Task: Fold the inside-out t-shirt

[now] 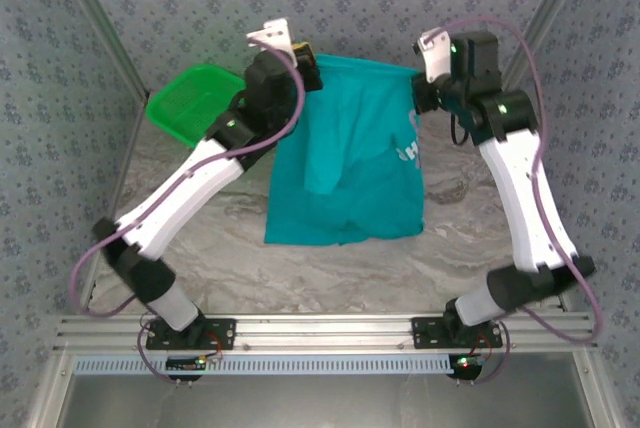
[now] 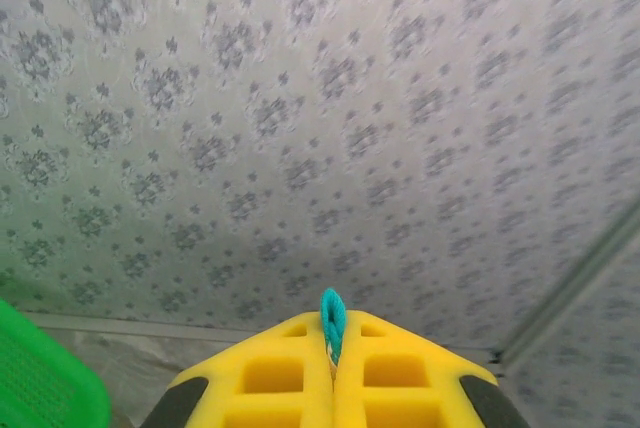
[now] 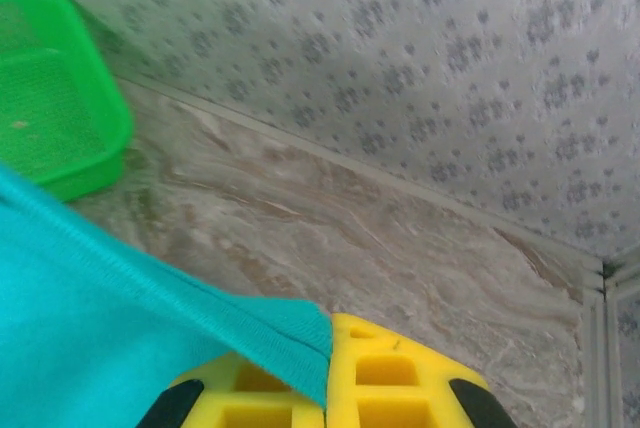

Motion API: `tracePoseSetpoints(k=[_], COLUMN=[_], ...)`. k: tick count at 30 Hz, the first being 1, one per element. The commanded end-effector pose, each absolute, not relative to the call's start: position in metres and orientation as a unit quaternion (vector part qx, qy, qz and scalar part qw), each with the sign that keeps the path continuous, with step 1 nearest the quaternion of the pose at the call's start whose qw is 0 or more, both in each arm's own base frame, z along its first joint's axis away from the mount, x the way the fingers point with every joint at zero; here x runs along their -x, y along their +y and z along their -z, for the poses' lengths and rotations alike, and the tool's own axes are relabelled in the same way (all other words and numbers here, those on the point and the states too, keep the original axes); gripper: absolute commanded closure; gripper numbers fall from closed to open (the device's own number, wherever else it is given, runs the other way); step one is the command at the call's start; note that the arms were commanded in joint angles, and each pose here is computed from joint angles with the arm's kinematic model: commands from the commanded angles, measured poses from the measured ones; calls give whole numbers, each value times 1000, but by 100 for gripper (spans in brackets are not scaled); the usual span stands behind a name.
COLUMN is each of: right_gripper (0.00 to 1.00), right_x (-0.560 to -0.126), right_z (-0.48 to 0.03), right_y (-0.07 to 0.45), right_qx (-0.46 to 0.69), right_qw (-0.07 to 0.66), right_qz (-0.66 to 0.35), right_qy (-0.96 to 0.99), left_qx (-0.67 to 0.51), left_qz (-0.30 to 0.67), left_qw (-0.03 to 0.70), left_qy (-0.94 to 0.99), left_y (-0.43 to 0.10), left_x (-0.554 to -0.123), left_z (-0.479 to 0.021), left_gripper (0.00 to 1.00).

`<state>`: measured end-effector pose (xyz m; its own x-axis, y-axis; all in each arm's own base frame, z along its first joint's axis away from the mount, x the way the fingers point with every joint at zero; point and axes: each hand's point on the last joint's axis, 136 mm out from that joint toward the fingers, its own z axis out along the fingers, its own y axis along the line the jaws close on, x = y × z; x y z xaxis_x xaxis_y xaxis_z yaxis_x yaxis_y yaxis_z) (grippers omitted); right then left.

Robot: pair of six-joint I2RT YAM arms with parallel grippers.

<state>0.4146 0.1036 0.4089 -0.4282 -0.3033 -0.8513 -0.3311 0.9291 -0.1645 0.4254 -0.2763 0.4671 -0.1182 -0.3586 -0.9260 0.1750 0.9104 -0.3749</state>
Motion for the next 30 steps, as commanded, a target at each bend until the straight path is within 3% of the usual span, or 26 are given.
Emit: tracePoseSetpoints(k=[1, 6, 11, 14, 18, 23, 27, 30], right_gripper=[100, 100, 100, 100, 100, 100, 100, 97], right_x=[-454, -479, -451, -432, -414, -372, -308, -256], right_z=[-449, -522, -587, -589, -530, -404, -291, -224], right_y=[68, 66, 57, 63, 89, 104, 137, 159], right_qx=[128, 114, 98, 115, 180, 224, 284, 335], right_qw=[552, 625, 695, 692, 634, 553, 478, 423], right_qz=[20, 56, 80, 73, 77, 89, 63, 57], right_qy=[824, 770, 708, 709, 748, 797, 828, 840], left_qx=[96, 95, 132, 131, 93, 81, 201, 260], left_qz=[165, 165, 207, 222, 207, 179, 204, 190], left_qw=[722, 745, 780, 757, 689, 575, 502, 427], left_qy=[665, 639, 575, 600, 689, 794, 816, 845], left_y=[-257, -262, -239, -236, -244, -246, -197, -161], left_x=[-459, -490, -469, -459, -453, -439, -383, -323], left_z=[-515, -565, -612, -611, -565, -432, -314, -230], left_gripper=[100, 100, 100, 100, 100, 100, 99, 89])
